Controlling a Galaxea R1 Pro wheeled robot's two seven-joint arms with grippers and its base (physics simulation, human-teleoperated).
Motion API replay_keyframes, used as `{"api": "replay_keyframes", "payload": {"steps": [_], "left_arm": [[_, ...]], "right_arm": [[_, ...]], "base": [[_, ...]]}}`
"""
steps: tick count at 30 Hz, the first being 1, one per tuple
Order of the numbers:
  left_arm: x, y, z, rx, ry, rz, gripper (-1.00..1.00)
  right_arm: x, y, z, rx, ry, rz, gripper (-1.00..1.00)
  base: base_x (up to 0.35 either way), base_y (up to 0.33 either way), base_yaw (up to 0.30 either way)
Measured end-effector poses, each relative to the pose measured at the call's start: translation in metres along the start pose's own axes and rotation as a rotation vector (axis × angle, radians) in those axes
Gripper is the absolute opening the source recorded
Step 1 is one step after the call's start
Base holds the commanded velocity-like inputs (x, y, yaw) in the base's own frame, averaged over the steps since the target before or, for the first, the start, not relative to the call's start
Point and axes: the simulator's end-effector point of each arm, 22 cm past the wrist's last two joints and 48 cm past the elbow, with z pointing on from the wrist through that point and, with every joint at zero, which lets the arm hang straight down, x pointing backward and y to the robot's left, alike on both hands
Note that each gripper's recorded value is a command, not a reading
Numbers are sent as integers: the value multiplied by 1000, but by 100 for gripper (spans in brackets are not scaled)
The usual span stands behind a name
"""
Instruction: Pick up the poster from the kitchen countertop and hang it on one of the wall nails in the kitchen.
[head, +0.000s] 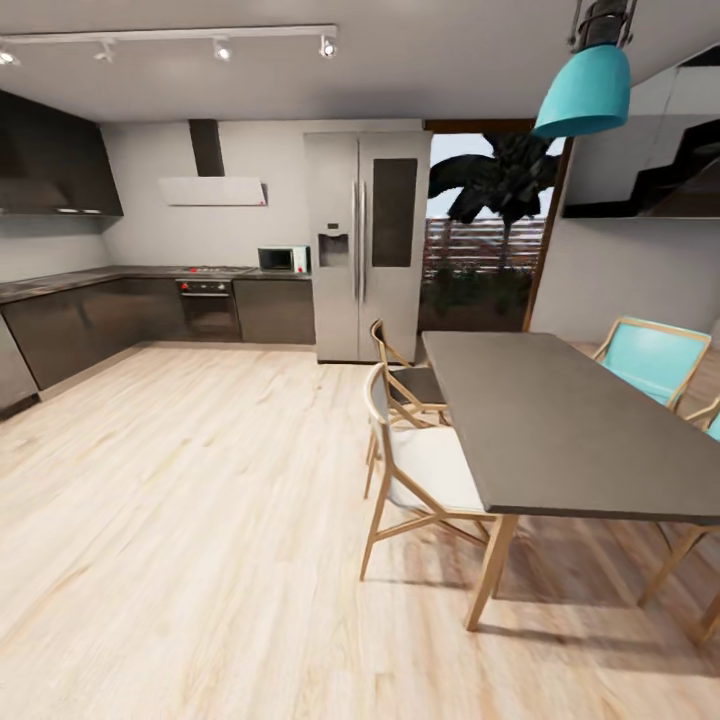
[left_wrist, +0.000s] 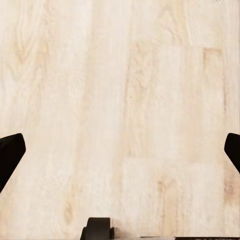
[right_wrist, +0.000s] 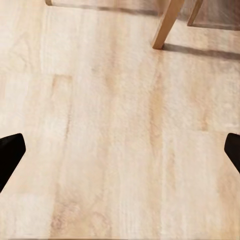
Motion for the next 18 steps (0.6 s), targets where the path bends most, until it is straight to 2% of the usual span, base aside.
{"api": "replay_keyframes", "payload": {"steps": [2, 9, 18], "left_arm": [[0, 0, 0, 0, 0, 0, 100], [0, 0, 0, 0, 1, 0, 100], [12, 0, 0, 0, 25, 0, 100]], "right_arm": [[17, 0, -2, -1, 35, -1, 100], [25, 0, -3, -1, 48, 1, 100], [26, 6, -3, -5, 49, 6, 100]], "base": [[106, 280, 25], [106, 281, 9], [107, 281, 236]]}}
